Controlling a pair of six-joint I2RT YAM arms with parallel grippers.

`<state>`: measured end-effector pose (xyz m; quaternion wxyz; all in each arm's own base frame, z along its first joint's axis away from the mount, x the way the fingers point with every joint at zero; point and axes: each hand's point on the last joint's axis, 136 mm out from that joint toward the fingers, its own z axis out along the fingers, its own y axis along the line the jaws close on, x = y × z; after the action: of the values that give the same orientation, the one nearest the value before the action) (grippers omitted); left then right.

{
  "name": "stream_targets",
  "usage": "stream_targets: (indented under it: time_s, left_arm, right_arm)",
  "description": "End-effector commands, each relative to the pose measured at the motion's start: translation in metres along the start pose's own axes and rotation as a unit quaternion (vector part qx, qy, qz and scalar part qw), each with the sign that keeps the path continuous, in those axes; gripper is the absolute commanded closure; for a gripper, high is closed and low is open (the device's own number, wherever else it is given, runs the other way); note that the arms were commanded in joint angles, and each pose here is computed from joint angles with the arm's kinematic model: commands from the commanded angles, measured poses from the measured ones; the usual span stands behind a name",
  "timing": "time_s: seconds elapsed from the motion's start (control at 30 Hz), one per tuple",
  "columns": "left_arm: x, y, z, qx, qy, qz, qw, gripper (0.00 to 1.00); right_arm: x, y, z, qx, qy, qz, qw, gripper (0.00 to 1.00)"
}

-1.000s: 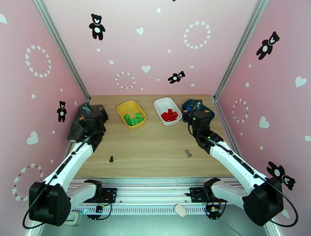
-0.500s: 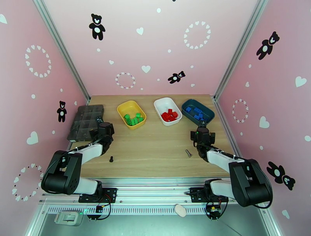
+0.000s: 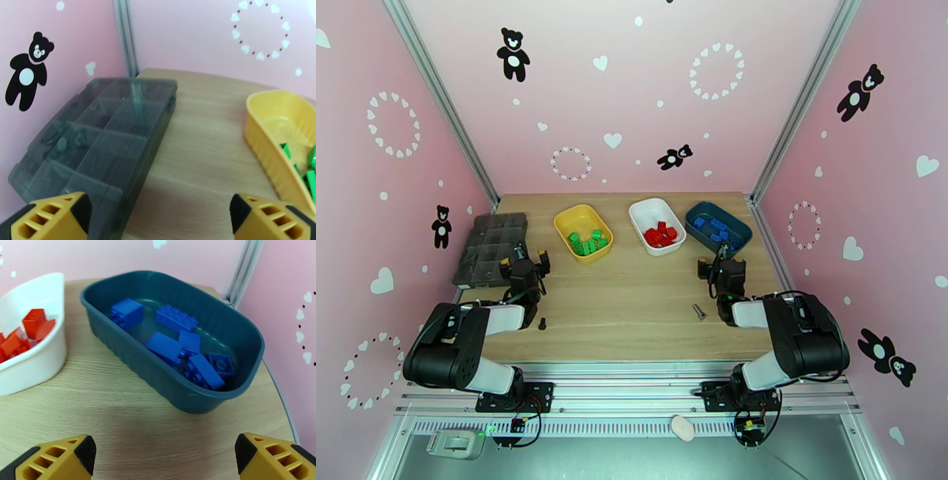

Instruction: Sort the legos into containers by color

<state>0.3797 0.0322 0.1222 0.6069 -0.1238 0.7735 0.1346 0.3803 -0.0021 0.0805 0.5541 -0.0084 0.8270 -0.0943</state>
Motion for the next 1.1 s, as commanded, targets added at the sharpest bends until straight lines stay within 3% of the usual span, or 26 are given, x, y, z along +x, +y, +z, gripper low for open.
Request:
stream_targets:
  time_s: [0.0,0.17,0.23,0.3,1.07]
  left_arm:
    - [-0.008,-0.004,-0.008,0.031,-0.034,-0.006,0.999,0.02]
    - [-0.004,-0.012,-0.005,0.05,-0.056,0.0,0.997,0.01]
    - [0.004,-0.008,0.008,0.048,-0.001,-0.012,0.999,0.01]
    - [0.003,-0.002,0.012,0.044,-0.001,-0.025,0.999,0.02]
    - [0.005,0.001,0.013,0.04,0.005,-0.03,0.999,0.02]
  right_arm:
    - [-0.015,0.011,-0.01,-0.033,-0.048,-0.011,0.998,0.01]
    - [-0.012,0.017,-0.003,-0.042,-0.025,-0.024,0.999,0.01]
    - [-0.012,0.01,0.008,-0.029,0.0,-0.008,1.0,0.01]
    - [-0.012,0.002,0.012,-0.031,0.007,0.013,0.999,0.01]
    - [-0.013,0.005,0.011,-0.037,0.006,0.007,0.999,0.01]
